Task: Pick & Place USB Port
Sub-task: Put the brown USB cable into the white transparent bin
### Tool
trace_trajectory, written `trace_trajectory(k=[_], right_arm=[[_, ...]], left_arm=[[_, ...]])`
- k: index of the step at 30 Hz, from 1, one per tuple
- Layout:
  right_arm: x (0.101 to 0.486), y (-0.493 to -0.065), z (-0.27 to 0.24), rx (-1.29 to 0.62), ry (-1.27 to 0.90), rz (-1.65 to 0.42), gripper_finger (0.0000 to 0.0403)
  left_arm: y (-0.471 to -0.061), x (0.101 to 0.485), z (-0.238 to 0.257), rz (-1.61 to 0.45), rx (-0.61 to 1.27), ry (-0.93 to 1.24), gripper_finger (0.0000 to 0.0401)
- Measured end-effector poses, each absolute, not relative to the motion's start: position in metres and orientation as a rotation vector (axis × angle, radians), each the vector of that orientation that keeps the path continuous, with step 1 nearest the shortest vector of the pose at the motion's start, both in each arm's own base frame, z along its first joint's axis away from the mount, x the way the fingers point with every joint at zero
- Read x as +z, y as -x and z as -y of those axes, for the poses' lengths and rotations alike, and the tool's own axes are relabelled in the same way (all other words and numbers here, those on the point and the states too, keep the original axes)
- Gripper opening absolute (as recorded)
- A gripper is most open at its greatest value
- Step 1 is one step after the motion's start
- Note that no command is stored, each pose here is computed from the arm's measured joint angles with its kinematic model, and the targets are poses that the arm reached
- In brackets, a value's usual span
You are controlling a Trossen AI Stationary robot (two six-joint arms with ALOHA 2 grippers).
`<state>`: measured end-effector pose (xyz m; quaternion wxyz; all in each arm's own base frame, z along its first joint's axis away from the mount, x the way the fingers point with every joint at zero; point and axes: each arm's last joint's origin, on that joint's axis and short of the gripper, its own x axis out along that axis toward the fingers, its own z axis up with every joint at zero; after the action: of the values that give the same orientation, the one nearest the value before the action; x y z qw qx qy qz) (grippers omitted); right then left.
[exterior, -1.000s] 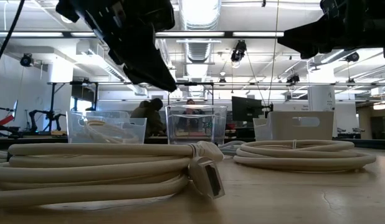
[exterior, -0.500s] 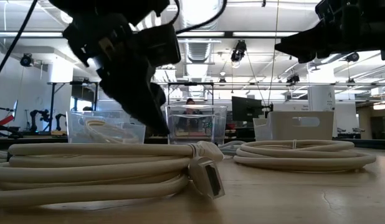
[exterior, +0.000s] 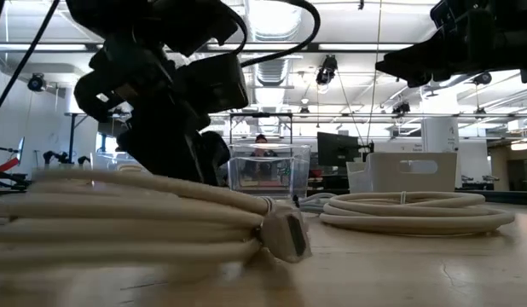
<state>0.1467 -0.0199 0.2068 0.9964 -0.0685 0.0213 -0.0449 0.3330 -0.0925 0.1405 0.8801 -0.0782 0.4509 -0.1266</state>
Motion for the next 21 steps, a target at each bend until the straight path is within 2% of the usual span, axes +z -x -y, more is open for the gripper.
trace_trajectory(k=[5,8,11,18,21], right_arm=[[0.207,-0.147,0.020,-0.090,0.138,-0.044,0.0201],[0.207,-0.147,0.020,-0.090,0.138,-0.044,0.0201],[0.207,-0.147,0.020,-0.090,0.138,-0.044,0.0201],[0.207,-0.147,0.020,-0.090,0.139,-0.044,0.0201],[0.207,-0.147,0.020,-0.090,0.139,-0.044,0.0201]], left_arm=[[-0.334,0.135,0.095,-0.956,-0.336,0.159,0.0201],[-0.333,0.135,0.094,-0.954,-0.349,0.111,0.0185],[-0.334,0.134,0.091,-0.946,-0.326,0.064,0.0151],[-0.338,0.135,0.076,-0.926,-0.249,0.012,0.0042],[-0.340,0.136,0.069,-0.919,-0.179,-0.009,0.0011]])
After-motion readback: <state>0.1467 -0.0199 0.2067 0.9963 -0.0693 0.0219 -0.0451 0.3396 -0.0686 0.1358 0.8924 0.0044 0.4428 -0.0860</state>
